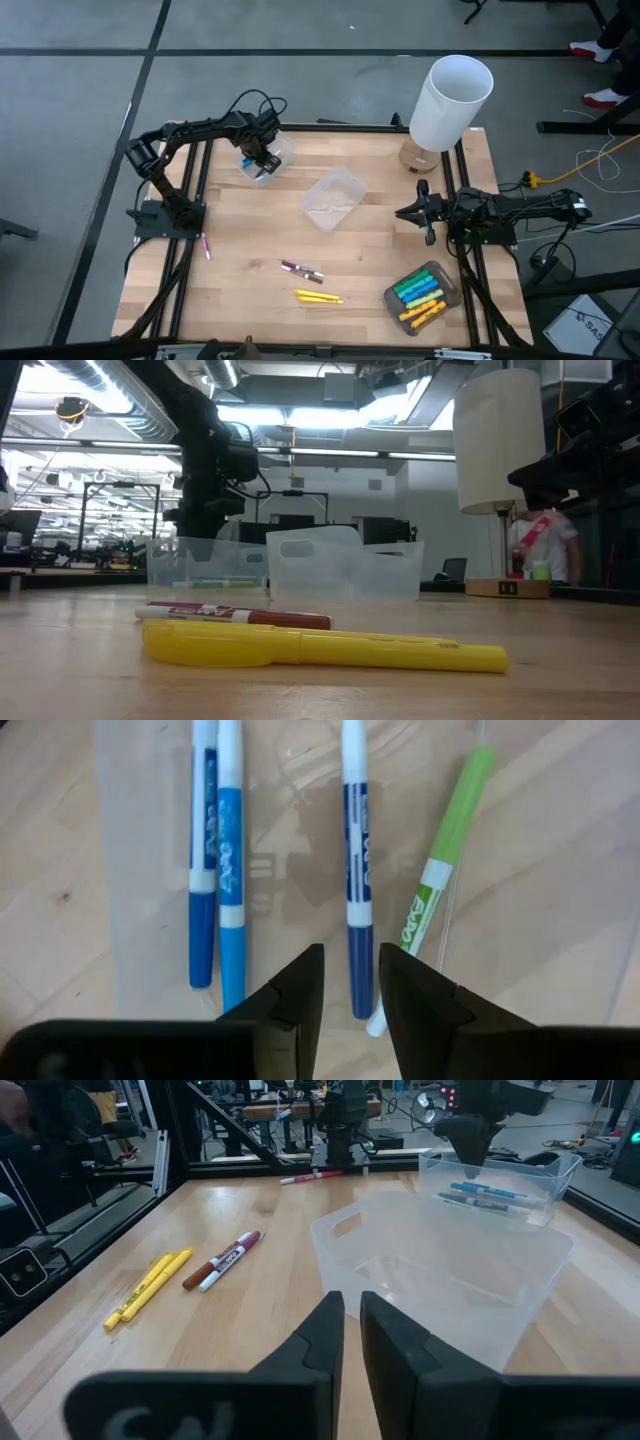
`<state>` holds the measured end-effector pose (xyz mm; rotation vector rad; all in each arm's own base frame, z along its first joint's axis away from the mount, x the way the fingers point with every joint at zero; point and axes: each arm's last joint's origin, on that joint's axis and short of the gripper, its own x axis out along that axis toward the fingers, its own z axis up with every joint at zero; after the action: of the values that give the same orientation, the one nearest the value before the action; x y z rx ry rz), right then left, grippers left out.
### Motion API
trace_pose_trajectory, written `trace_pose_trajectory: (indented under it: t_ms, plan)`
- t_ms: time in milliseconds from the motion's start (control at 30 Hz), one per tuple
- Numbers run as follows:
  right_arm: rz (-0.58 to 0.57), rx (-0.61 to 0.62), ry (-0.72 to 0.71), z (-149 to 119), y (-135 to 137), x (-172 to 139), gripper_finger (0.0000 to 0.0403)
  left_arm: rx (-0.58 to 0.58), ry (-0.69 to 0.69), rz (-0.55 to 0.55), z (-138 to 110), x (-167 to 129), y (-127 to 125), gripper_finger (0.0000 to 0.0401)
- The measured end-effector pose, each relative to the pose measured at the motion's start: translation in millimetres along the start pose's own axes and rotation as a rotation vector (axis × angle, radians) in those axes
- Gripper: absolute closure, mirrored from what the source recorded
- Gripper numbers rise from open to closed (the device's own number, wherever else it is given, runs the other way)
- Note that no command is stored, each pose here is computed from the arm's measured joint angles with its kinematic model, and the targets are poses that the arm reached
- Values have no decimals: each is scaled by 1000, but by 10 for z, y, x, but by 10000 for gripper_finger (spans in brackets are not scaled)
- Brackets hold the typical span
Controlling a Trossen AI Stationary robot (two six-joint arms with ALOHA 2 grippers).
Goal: Pick & Place Markers
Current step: Put the pink marker into the transparent bin
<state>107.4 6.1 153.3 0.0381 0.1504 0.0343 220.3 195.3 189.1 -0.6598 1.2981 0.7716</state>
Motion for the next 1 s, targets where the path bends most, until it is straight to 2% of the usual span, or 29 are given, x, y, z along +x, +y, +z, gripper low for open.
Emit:
trace_pose_trajectory:
  t_ms: [167, 367, 767, 1000]
  plan:
    - [0, 0, 0, 0, 0, 0, 363, -40, -6, -34, -49, -118, -4, 296]
    - [0, 0, 0, 0, 0, 0, 363, -137, -36, -145, -155, -381, -44, 288]
    - [0, 0, 0, -1, 0, 0, 363, -223, -177, -311, -501, -967, -331, 287]
    - [0, 0, 0, 0, 0, 0, 363, -256, -146, -392, -674, -1080, -555, 287]
